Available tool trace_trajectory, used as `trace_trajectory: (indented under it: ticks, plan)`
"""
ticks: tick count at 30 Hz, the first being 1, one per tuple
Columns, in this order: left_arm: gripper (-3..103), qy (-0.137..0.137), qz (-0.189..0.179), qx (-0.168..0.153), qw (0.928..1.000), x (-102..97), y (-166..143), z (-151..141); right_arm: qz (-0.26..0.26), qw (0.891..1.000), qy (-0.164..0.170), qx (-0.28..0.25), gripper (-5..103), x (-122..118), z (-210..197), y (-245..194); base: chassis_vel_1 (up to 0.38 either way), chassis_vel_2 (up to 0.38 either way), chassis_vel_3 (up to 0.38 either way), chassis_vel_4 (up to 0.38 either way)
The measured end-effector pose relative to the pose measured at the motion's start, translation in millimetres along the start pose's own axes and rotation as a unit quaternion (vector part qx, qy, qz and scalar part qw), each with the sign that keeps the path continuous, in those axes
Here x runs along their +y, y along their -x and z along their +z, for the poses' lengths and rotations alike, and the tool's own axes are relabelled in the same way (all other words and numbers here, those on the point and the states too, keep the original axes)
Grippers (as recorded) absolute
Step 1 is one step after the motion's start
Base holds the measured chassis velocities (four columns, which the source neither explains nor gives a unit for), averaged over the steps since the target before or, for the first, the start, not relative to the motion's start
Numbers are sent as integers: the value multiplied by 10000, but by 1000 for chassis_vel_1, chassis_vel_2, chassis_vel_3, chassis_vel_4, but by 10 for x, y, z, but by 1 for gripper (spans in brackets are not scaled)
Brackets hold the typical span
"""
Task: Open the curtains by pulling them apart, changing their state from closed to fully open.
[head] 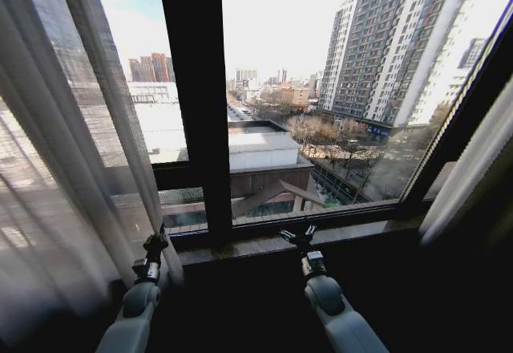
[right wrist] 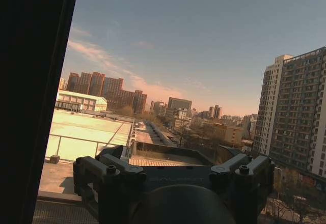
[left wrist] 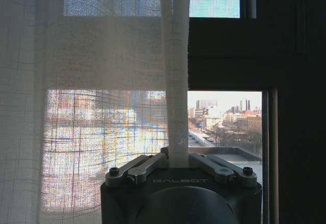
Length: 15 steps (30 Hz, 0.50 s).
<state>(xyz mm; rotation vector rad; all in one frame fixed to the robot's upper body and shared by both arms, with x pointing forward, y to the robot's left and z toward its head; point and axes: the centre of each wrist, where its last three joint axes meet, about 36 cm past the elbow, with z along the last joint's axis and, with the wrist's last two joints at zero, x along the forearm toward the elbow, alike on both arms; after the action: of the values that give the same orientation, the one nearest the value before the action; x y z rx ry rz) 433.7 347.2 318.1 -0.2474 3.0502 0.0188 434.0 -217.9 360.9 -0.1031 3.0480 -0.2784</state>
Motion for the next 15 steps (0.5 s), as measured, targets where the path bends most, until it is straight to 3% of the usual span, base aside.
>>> trace_trajectory:
  ticks: [15]
  plan:
    - [0, -8, -83, -38, 10000, 61, -194, -38, 1, 10000, 0, 0, 100, 0, 0, 0, 16, 16, -15, -16]
